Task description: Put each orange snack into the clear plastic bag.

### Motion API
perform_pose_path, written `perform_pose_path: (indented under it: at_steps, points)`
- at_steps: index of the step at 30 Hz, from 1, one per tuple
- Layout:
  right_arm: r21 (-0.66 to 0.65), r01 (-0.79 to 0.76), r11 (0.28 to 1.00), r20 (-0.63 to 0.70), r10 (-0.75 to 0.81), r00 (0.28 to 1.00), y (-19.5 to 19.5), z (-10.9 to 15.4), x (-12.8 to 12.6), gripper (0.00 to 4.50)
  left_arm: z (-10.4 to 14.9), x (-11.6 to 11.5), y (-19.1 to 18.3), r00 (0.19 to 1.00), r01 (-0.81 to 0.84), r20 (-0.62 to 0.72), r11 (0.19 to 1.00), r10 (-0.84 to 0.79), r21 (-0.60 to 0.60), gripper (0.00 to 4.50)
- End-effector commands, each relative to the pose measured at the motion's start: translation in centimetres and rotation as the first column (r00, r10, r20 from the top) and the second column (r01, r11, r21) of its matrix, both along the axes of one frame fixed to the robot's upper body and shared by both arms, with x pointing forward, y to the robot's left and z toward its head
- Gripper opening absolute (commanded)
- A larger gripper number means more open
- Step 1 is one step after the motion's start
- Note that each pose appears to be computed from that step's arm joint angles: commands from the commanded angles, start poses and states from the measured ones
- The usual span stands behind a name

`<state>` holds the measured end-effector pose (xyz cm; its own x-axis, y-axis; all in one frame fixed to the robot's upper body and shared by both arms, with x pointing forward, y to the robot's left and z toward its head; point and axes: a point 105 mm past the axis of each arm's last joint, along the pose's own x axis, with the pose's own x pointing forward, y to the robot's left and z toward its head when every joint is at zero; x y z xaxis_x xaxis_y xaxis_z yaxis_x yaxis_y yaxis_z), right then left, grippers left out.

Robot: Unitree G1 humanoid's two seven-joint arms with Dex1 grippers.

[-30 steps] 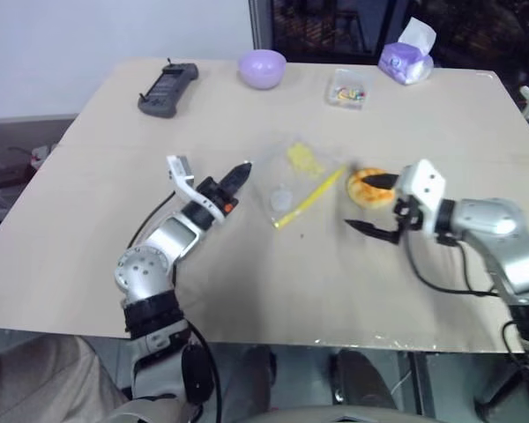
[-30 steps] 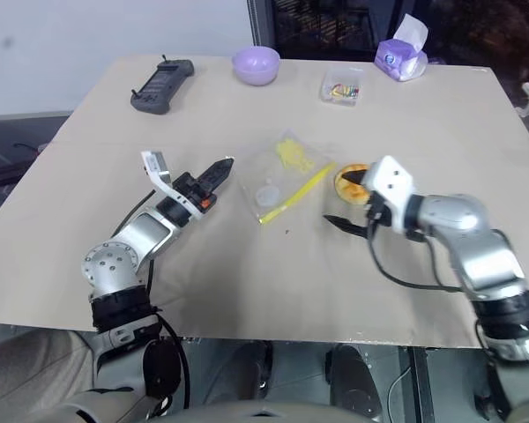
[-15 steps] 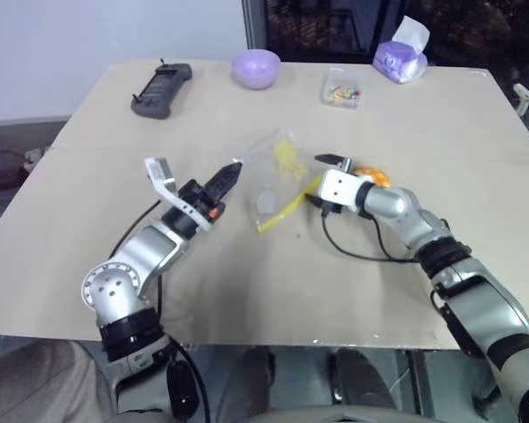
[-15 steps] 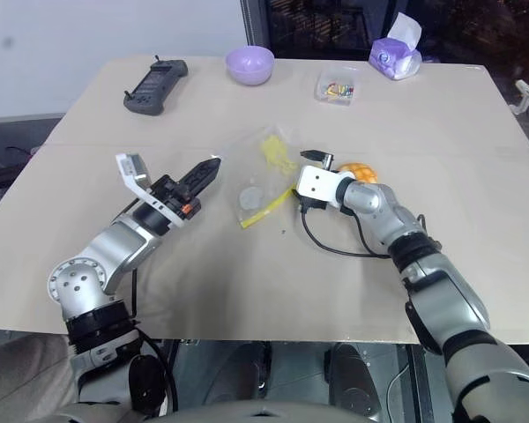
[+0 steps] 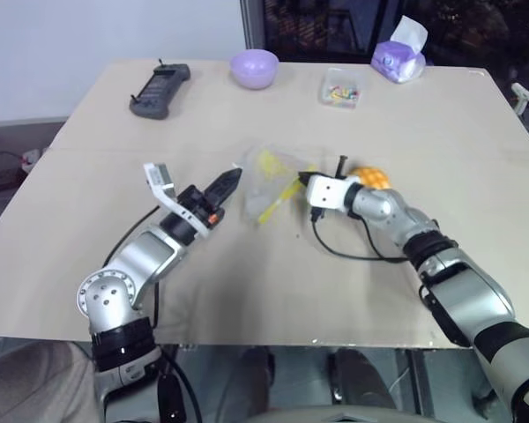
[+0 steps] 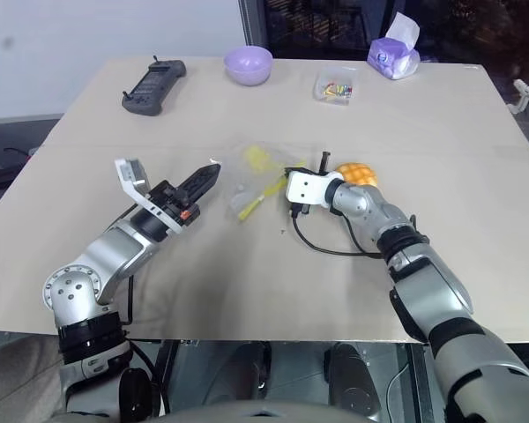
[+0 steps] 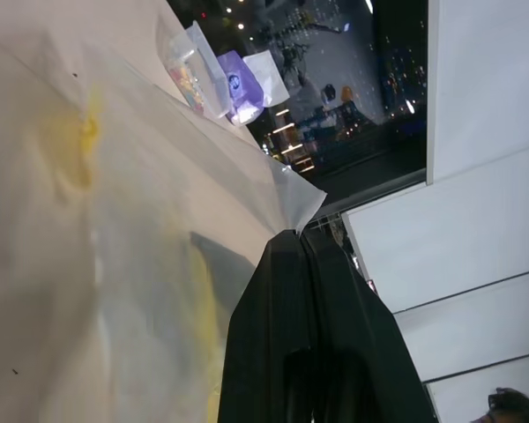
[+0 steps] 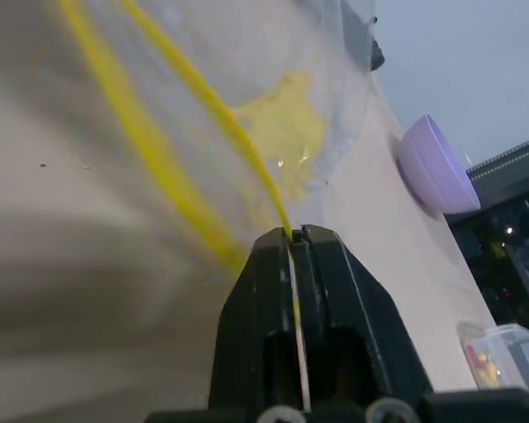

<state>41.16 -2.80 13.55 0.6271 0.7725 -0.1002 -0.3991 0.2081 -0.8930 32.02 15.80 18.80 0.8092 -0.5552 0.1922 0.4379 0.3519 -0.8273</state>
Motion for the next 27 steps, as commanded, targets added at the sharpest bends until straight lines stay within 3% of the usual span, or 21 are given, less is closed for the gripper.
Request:
perform_pose_path:
  at_steps: [1, 3, 7, 10, 12, 19, 22, 24, 27]
  points:
    - [0.014, -0.038, 0.999, 0.059, 0.037, 0.998, 0.6, 1.6, -0.2, 0.04, 1.0, -0.5, -0.3, 0.999, 0.018, 0.047, 1.0, -0.018, 0.007, 0.0]
    - [0.015, -0.039, 0.999, 0.062, 0.038, 0.997, 0.5, 1.7, -0.2, 0.04, 0.9, -0.4, -0.2, 0.999, 0.011, 0.045, 1.0, -0.012, 0.019, 0.0]
    - [0.019, -0.035, 0.999, 0.109, 0.033, 0.993, -0.6, 3.3, -0.2, 0.04, 0.2, 0.8, 1.6, 0.987, -0.143, 0.093, 0.976, 0.129, 0.167, 0.0]
    - [0.019, -0.034, 0.999, 0.135, 0.031, 0.99, -1.2, 4.4, -0.3, 0.0, 0.0, 1.0, 2.0, 0.982, -0.17, 0.112, 0.969, 0.151, 0.18, 0.8]
    - [0.027, -0.034, 0.999, 0.145, 0.029, 0.989, -1.5, 5.2, -0.6, 0.0, 0.0, 1.3, 2.6, 0.975, -0.205, 0.128, 0.952, 0.179, 0.228, 1.67]
    - [-0.001, -0.004, 1.0, 0.157, 0.004, 0.988, -1.4, 6.2, -0.9, 0.0, 3.7, 2.1, 5.8, 0.899, -0.386, 0.358, 0.84, 0.251, 0.382, 1.67]
    - [-0.041, -0.01, 0.999, 0.144, 0.015, 0.99, -0.6, 5.8, -1.1, 0.0, 7.7, 1.9, 3.7, 0.826, -0.429, 0.541, 0.8, 0.159, 0.42, 1.67]
    - [-0.053, -0.013, 0.999, 0.133, 0.02, 0.991, -0.1, 5.4, -1.2, 0.0, 9.7, 1.1, 1.9, 0.786, -0.399, 0.609, 0.837, 0.102, 0.375, 1.67]
    - [-0.076, -0.006, 0.997, 0.112, 0.014, 0.994, 0.2, 4.7, -1.0, 0.0, 10.3, 0.8, 0.4, 0.746, -0.427, 0.666, 0.776, 0.012, 0.464, 1.67]
